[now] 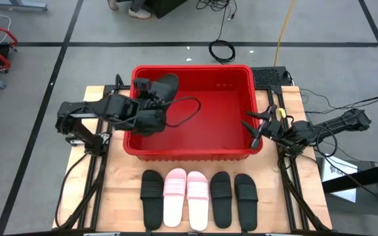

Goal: Pick and place slides into bin
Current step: Put the black slipper into the organizer bin

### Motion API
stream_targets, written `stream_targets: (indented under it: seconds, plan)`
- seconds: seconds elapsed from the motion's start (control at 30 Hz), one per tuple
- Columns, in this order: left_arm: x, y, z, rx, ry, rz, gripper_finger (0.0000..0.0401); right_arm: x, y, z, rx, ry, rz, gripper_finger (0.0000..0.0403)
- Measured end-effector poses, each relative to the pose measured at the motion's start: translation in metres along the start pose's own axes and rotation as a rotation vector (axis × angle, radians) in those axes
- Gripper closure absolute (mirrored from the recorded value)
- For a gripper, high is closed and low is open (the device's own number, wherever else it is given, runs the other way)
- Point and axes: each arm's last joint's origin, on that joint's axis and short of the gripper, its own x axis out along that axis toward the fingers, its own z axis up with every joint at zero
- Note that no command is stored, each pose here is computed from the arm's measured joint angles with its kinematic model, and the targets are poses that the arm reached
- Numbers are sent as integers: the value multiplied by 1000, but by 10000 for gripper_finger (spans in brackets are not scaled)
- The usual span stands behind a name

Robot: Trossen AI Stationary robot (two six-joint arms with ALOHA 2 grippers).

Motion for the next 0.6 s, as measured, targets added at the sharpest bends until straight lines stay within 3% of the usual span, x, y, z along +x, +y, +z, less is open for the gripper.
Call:
stream_targets:
  seconds: [0.13,0.6]
  plan:
    - [22,-5,-3,-18,85,3,400,0,-3,1,7,17,-77,238]
    - [102,-33,-9,-37,252,31,400,0,-4,0,-52,41,-116,238]
